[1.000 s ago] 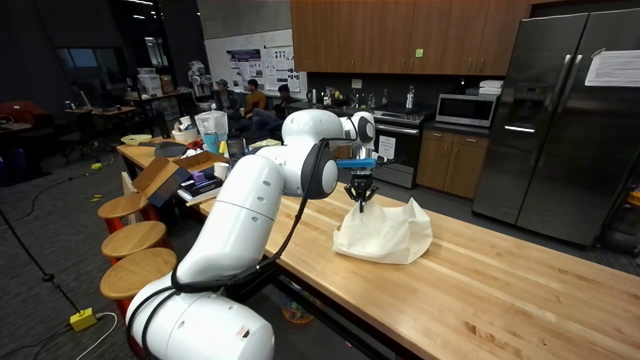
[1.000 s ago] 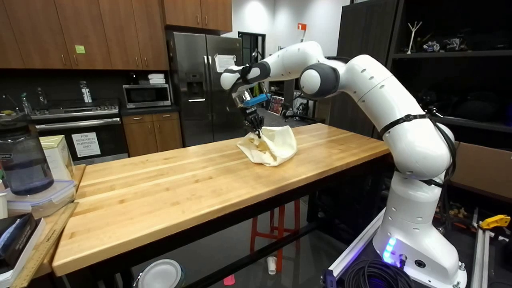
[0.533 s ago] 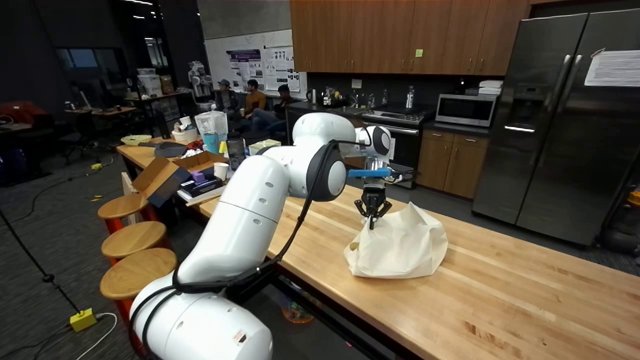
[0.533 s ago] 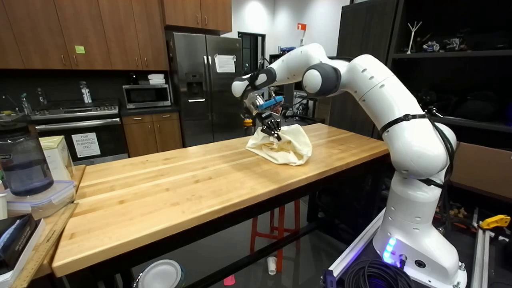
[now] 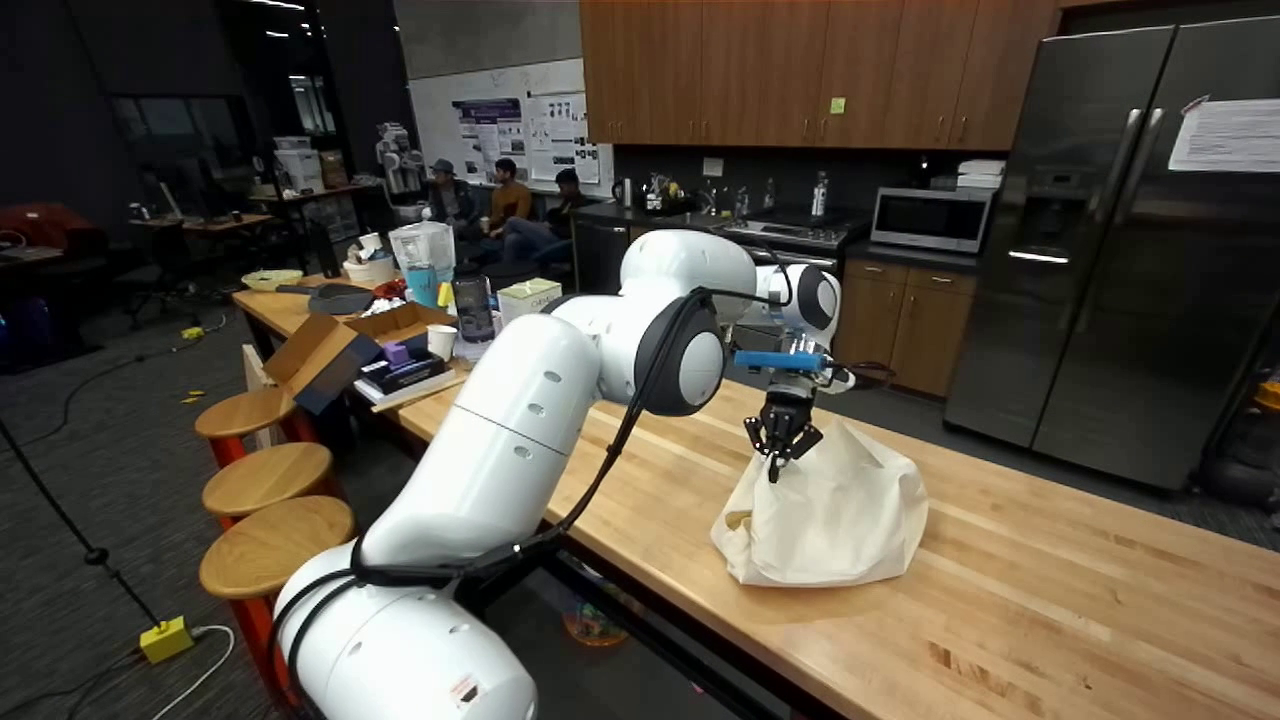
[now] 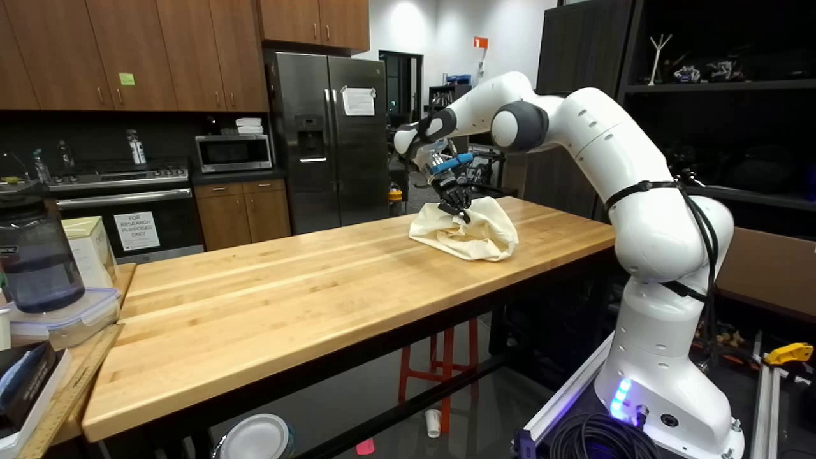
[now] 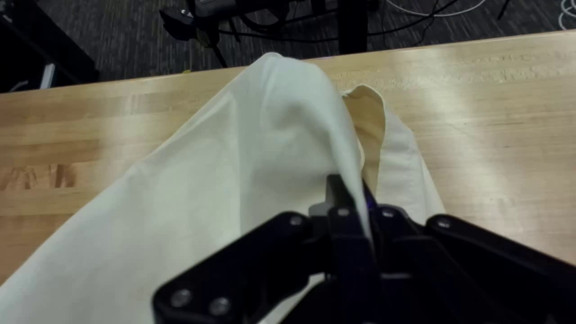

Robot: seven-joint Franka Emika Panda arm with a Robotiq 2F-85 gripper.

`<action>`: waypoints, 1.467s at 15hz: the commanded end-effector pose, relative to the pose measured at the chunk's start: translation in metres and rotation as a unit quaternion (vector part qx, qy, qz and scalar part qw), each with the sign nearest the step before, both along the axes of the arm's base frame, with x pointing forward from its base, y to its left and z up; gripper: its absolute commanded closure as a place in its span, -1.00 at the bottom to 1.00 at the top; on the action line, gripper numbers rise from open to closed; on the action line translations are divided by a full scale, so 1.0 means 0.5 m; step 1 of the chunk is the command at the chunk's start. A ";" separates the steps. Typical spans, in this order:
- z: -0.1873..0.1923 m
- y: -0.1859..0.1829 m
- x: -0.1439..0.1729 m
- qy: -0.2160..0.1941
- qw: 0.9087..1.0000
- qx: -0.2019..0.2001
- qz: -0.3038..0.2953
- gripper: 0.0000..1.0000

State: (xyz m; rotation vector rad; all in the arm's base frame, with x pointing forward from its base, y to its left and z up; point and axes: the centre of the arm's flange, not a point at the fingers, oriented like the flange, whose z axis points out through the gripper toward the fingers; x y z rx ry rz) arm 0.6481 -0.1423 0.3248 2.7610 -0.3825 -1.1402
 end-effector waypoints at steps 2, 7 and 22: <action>0.022 -0.041 0.002 -0.026 0.997 -0.022 -0.074 0.98; 0.070 -0.055 0.047 -0.072 0.987 -0.052 -0.137 0.98; 0.157 0.220 0.098 -0.205 0.973 0.090 0.054 0.98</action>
